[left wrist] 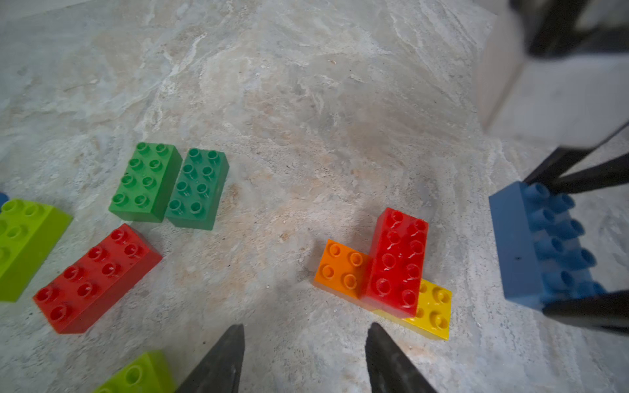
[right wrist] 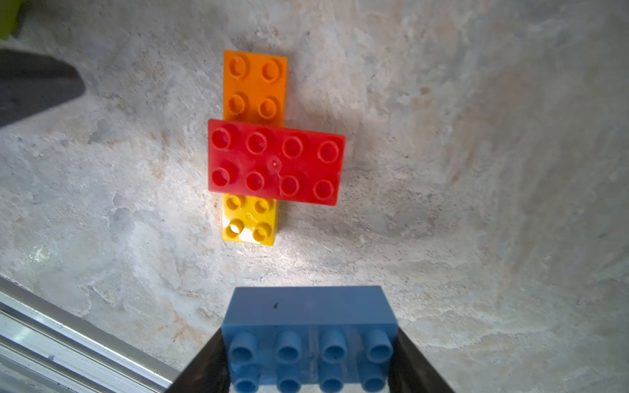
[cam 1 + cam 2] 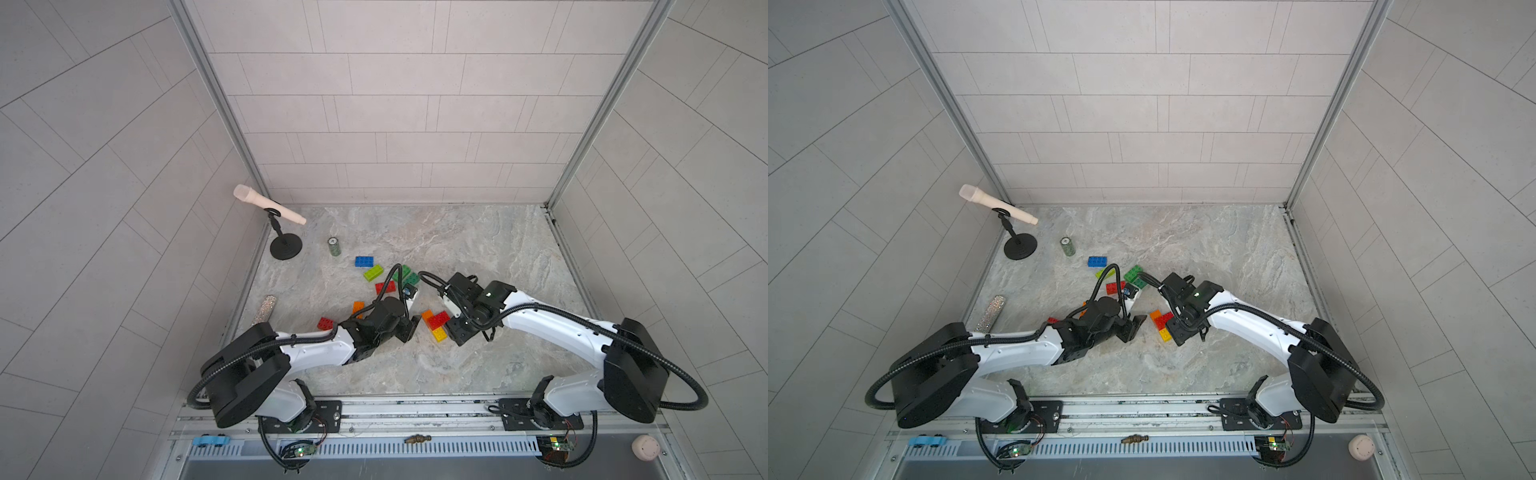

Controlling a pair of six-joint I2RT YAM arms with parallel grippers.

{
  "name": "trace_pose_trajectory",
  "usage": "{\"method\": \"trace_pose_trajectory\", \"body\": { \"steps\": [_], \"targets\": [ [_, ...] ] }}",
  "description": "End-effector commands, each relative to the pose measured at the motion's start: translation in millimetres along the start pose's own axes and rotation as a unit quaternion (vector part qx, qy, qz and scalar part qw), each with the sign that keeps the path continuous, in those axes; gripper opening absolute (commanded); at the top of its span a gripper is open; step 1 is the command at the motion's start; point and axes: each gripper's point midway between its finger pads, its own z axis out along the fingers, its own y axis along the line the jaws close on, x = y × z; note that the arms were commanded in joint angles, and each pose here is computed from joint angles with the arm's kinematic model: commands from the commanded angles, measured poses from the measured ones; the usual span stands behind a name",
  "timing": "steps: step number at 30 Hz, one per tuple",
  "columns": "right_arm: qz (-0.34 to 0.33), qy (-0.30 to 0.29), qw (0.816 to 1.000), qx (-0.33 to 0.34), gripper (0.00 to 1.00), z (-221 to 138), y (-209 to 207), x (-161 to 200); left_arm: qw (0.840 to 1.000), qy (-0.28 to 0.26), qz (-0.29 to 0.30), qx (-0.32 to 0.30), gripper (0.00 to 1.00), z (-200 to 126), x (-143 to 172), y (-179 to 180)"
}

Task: Assemble a rectangle with lego
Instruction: Assemble the lego brick with the lego brick.

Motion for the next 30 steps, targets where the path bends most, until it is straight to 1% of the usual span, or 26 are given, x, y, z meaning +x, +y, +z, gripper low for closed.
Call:
{"method": "trace_pose_trajectory", "body": {
  "steps": [1, 7, 18, 23, 30],
  "targets": [
    [-0.006, -0.010, 1.000, -0.006, 0.21, 5, 7, -15, 0.999, -0.007, -0.024, -0.022, 0.62, 1, -5, 11],
    [-0.010, -0.002, 1.000, -0.017, 0.19, 16, 13, -23, 0.999, -0.004, -0.043, -0.028, 0.62, 1, -5, 20],
    [-0.010, 0.017, 1.000, -0.018, 0.16, 32, 11, -22, 0.999, 0.003, -0.041, -0.029, 0.62, 3, -4, 21],
    [-0.012, 0.023, 1.000, -0.017, 0.14, 32, 6, -20, 0.999, 0.003, -0.041, -0.028, 0.62, 3, -5, 20],
    [-0.038, 0.045, 0.998, -0.011, 0.13, 33, 4, -14, 0.999, 0.004, -0.041, -0.027, 0.62, 4, -5, 20]
  ]
}}
